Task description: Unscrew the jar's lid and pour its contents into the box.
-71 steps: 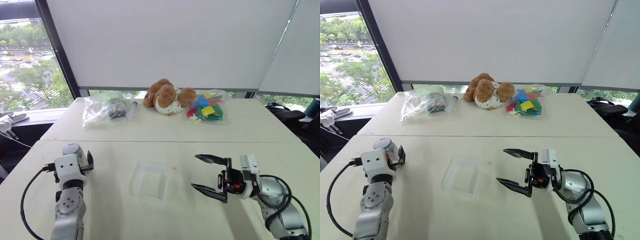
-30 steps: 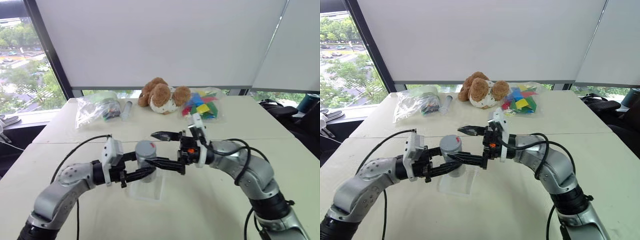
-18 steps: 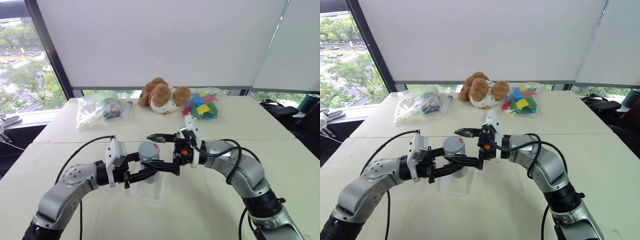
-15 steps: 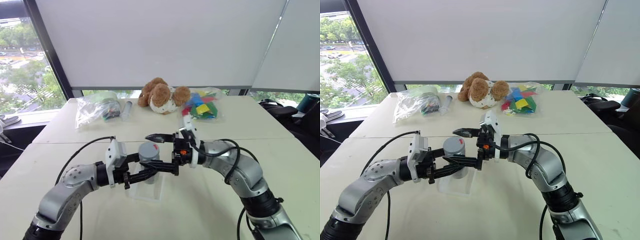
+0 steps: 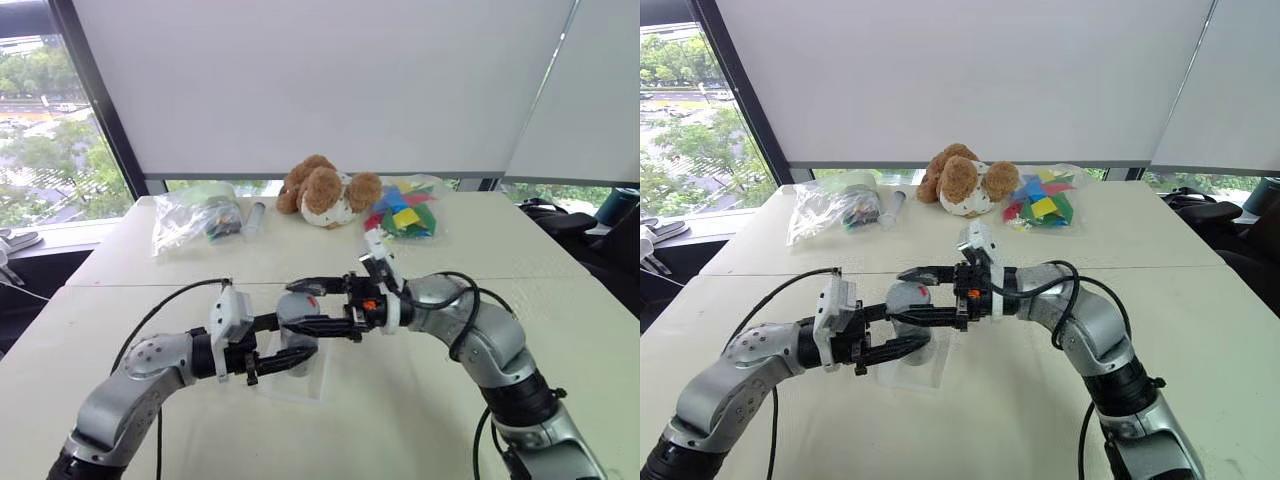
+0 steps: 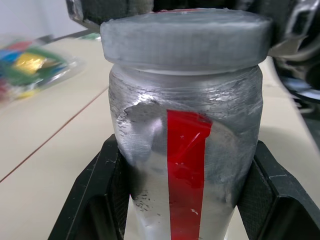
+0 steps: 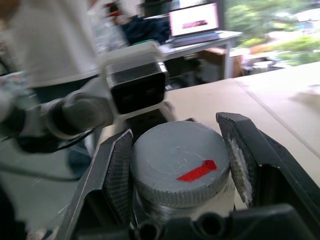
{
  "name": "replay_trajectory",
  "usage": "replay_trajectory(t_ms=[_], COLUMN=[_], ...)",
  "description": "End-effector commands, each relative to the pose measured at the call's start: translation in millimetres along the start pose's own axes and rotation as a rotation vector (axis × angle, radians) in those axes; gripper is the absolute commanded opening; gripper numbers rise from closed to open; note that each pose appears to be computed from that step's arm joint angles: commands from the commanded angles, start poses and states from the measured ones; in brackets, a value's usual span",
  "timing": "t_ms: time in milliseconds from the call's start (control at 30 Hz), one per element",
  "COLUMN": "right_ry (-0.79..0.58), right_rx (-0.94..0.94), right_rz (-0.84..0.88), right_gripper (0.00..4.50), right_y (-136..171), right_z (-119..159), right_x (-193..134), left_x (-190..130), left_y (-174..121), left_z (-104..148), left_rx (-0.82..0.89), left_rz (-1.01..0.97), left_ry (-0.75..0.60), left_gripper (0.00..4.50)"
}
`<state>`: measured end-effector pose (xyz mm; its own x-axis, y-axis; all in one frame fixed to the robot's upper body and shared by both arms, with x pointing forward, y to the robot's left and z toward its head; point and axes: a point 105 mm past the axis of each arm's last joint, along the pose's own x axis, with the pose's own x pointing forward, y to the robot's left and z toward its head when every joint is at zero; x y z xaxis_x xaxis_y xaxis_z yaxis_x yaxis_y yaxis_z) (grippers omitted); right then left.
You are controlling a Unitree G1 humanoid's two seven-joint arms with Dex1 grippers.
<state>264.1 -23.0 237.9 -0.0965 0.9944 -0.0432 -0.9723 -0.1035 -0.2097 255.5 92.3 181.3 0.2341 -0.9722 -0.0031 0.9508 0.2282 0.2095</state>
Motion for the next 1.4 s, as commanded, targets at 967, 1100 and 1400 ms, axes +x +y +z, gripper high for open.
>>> replay_trajectory(t_ms=[967,1100,1400], right_ry=[-0.026,-0.024,0.002], right_rx=[-0.018,-0.011,-0.027], right_rz=[-0.009,-0.041,-0.080], right_gripper=[4.47,4.47,4.47], right_y=[-5,-10,-25], right_z=[33,30,14], right_x=[-5,5,13], left_x=[-2,3,8], left_y=[15,15,12], left_z=[11,10,11], left_rx=[0.075,0.076,0.069], left_rz=[0.077,0.071,0.054], left_ry=[-0.056,-0.056,-0.055], left_gripper=[2.17,2.17,2.17])
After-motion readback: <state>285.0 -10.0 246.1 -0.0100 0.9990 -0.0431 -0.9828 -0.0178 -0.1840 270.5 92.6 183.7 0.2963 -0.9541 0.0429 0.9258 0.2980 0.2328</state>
